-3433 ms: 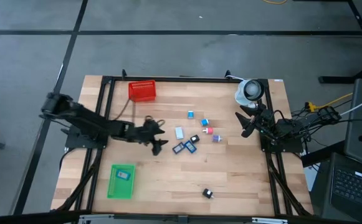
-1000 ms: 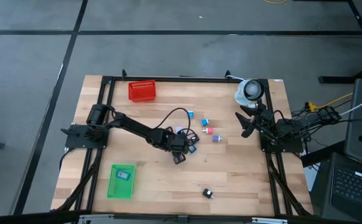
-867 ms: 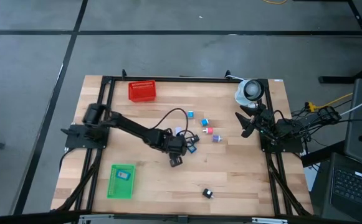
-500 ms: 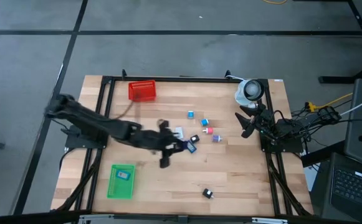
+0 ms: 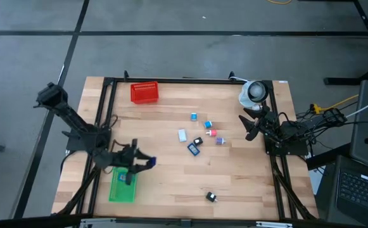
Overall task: Pick & Place Office items
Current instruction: Put the blue digital timer into the green bin
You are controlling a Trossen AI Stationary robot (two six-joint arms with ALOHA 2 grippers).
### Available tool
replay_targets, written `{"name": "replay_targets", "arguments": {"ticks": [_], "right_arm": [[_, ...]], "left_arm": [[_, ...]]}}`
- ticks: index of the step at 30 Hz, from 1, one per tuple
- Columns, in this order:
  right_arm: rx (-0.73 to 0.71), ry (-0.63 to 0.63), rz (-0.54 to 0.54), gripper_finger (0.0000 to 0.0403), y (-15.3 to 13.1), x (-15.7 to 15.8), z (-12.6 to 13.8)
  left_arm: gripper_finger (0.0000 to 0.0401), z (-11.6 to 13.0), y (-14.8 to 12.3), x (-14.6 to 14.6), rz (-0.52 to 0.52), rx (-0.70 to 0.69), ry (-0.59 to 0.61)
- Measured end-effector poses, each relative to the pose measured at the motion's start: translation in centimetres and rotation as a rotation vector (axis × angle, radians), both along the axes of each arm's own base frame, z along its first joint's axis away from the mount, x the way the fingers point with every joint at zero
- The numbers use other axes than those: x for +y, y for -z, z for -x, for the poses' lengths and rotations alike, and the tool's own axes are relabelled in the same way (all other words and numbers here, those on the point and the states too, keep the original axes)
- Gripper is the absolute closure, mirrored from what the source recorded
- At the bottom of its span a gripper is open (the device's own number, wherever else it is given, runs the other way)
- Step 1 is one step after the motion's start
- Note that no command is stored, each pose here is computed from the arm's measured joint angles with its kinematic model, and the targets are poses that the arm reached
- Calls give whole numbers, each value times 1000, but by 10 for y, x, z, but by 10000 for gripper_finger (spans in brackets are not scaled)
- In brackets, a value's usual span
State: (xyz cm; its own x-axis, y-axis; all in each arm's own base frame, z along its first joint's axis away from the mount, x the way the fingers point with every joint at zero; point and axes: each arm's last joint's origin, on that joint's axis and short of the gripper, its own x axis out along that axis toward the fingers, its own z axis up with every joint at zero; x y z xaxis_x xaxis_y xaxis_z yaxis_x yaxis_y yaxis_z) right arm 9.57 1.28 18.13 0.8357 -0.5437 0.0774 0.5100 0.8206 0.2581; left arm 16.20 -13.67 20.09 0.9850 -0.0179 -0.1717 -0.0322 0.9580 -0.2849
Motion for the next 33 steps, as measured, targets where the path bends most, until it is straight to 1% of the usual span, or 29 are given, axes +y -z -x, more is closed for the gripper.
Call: {"name": "replay_targets", "arguments": {"ticks": [2,6,9,14,18,24,29,33], "right_arm": [[0,0,0,156,0,0,0],[-11,-2,-18,156,0,0,0],[-11,-2,-19,156,0,0,0],[-11,-2,-18,156,0,0,0],[-2,-2,-14,156,1,0,0],[8,-1,-5,156,1,0,0],[18,5,9,155,1,0,0],[18,6,9,155,1,0,0]], "left_arm": [[257,11,9,-6,64,24,17],[257,27,15,-18,158,91,89],[257,36,18,-26,253,159,140],[257,48,21,-34,373,342,177],[257,56,24,-36,429,491,158],[257,63,21,-37,454,674,105],[257,65,28,-40,413,859,37],[257,62,38,-47,406,880,28]]}}
